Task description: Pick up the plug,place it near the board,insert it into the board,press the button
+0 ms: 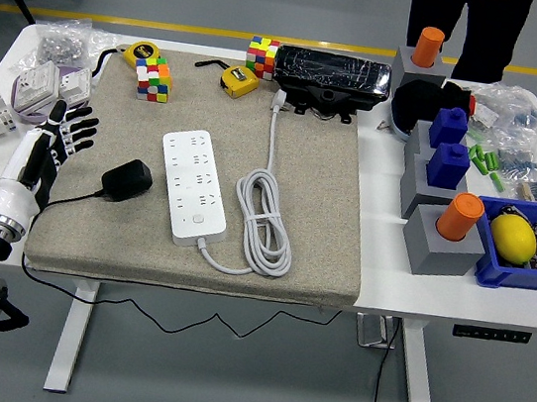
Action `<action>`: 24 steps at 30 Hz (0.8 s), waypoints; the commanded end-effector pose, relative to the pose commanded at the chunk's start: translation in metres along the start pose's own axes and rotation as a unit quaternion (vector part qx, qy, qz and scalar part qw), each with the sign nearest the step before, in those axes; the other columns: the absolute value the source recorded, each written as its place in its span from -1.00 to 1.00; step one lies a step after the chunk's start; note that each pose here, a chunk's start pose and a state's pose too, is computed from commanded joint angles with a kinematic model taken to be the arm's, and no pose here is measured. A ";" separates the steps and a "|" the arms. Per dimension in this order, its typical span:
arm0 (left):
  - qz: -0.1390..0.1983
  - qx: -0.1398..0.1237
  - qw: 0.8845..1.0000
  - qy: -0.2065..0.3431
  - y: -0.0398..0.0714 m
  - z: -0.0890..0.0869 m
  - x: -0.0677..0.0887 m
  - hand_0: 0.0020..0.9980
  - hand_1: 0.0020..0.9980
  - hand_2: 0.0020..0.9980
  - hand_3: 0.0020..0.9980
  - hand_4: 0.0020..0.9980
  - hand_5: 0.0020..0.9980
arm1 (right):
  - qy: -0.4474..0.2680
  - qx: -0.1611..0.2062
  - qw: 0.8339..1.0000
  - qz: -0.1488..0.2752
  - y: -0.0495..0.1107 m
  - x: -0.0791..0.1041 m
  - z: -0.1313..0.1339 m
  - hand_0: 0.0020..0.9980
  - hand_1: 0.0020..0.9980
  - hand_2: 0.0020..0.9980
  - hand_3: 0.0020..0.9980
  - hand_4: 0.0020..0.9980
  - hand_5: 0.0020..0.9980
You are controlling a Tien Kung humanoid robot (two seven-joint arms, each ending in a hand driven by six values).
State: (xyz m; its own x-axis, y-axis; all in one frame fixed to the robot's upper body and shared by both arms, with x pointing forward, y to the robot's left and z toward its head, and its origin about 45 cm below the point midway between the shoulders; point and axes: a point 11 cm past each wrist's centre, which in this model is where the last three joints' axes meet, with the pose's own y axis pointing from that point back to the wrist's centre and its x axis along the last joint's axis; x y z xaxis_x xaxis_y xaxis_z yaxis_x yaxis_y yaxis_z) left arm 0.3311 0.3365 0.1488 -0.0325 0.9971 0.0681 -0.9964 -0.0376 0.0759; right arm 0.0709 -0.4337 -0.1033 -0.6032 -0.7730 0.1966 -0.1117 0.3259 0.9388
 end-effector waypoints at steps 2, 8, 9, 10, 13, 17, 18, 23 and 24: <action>-0.001 0.005 1.000 -0.020 0.001 -0.002 0.000 0.53 0.56 0.52 0.55 1.00 0.71 | 0.003 0.001 1.000 0.000 0.000 0.001 0.000 0.64 0.52 0.49 0.58 1.00 1.00; -0.010 0.015 0.999 -0.049 0.002 -0.006 -0.005 0.53 0.56 0.53 0.55 1.00 0.47 | 0.003 0.003 1.000 0.005 0.000 0.004 0.004 0.65 0.53 0.50 0.59 1.00 1.00; -0.011 0.017 0.998 -0.051 0.003 -0.007 -0.005 0.53 0.56 0.53 0.55 1.00 0.47 | 0.003 0.003 1.000 0.005 0.000 0.004 0.004 0.65 0.53 0.50 0.59 1.00 1.00; -0.011 0.018 0.998 -0.053 0.003 -0.007 -0.004 0.53 0.56 0.53 0.55 1.00 0.47 | 0.004 0.004 1.000 0.006 0.000 0.004 0.003 0.65 0.53 0.50 0.59 1.00 1.00; -0.012 0.018 0.998 -0.058 0.003 -0.007 -0.004 0.53 0.57 0.54 0.55 1.00 0.31 | 0.006 0.004 1.000 0.005 0.000 0.004 0.001 0.65 0.52 0.50 0.59 1.00 1.00; -0.018 0.017 0.997 -0.069 0.001 -0.006 -0.005 0.53 0.57 0.54 0.55 1.00 0.31 | 0.008 0.004 1.000 0.004 0.000 0.004 -0.002 0.65 0.52 0.50 0.59 1.00 1.00; -0.019 0.016 0.997 -0.071 0.001 -0.005 -0.005 0.53 0.64 0.59 0.57 1.00 -0.09 | 0.008 0.005 1.000 0.004 0.000 0.004 -0.002 0.65 0.53 0.50 0.59 1.00 1.00; -0.025 0.012 0.996 -0.087 -0.001 -0.002 -0.009 0.53 0.64 0.59 0.57 1.00 -0.09 | 0.007 0.010 1.000 0.004 0.000 0.004 -0.007 0.65 0.53 0.50 0.59 1.00 1.00; -0.027 0.013 0.995 -0.091 -0.001 -0.002 -0.009 0.59 0.74 0.69 0.64 1.00 -0.24 | 0.007 0.011 1.000 0.004 0.000 0.004 -0.008 0.65 0.53 0.51 0.60 1.00 1.00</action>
State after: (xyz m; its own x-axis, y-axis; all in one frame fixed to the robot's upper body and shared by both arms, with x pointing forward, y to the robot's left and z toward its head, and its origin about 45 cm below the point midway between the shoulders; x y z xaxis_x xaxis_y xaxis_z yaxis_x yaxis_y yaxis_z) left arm 0.3326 0.3276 0.1461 0.0384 0.9693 0.2428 -0.9939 0.0120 0.1093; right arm 0.0750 -0.4410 -0.0999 -0.5935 -0.7776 0.2074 -0.1241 0.3431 0.9311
